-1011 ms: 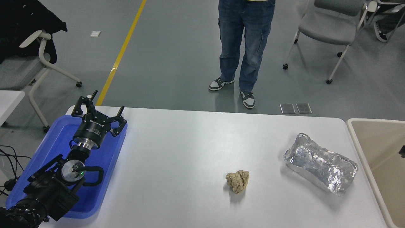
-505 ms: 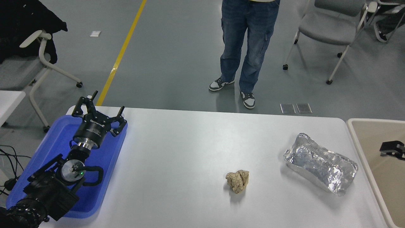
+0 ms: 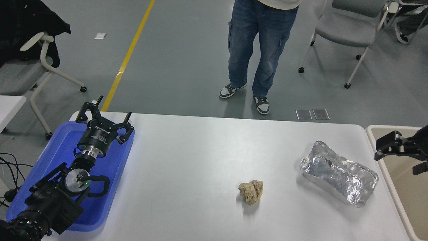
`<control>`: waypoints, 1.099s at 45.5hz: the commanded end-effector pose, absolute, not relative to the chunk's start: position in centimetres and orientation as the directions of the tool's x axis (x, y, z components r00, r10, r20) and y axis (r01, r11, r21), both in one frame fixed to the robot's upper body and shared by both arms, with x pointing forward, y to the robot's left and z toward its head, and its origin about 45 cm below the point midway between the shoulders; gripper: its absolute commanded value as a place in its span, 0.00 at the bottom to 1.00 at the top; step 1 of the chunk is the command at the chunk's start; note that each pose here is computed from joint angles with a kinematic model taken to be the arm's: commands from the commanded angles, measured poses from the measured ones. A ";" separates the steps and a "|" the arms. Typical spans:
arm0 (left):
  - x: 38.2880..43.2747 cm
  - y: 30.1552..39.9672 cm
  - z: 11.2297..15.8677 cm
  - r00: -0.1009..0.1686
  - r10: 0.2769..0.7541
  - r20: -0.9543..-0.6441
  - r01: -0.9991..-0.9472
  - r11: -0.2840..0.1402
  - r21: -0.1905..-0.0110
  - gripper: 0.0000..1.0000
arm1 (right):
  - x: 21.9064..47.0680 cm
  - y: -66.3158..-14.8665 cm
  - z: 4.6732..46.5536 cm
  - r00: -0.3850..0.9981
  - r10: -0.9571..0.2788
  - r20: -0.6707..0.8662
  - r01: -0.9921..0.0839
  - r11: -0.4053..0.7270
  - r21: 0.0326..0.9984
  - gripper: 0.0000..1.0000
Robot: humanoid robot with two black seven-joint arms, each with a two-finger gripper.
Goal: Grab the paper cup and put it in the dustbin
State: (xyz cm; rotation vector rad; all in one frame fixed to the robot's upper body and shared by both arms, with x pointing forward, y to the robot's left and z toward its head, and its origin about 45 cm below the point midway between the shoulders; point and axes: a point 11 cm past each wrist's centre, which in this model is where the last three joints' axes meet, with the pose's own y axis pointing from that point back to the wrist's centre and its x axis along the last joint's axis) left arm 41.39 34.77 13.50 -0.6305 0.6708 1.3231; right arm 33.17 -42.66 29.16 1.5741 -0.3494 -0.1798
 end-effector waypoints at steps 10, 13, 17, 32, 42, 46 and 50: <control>41.34 34.76 13.43 0.117 0.650 -0.750 -0.990 0.139 -0.034 1.00 | 36.7 -35.1 32.7 0.983 -0.136 0.121 -0.129 -0.052 0.990 1.00; 41.34 34.76 13.43 0.117 0.650 -0.750 -0.990 0.139 -0.034 1.00 | 37.2 -34.3 33.4 0.984 -0.114 0.135 -0.141 -0.048 0.989 1.00; 41.34 34.76 13.43 0.117 0.650 -0.750 -0.990 0.139 -0.034 1.00 | 37.7 -33.5 34.2 0.982 -0.103 0.156 -0.162 -0.054 0.985 1.00; 41.35 34.77 13.42 0.116 0.651 -0.750 -0.990 0.138 -0.033 1.00 | 38.5 -31.1 35.4 0.984 -0.024 0.178 -0.179 -0.022 0.984 1.00; 41.40 34.77 13.48 0.117 0.650 -0.751 -0.990 0.138 -0.035 1.00 | 38.7 -30.4 35.4 0.985 0.008 0.173 -0.173 0.010 0.985 1.00; 41.39 34.75 13.49 0.119 0.650 -0.750 -0.990 0.140 -0.035 1.00 | 38.8 -30.0 35.6 0.984 0.015 0.178 -0.178 0.009 0.984 1.00; 41.40 34.76 13.50 0.118 0.650 -0.751 -0.990 0.139 -0.036 1.00 | 38.9 -29.7 35.9 0.983 0.021 0.185 -0.185 0.004 0.983 1.00</control>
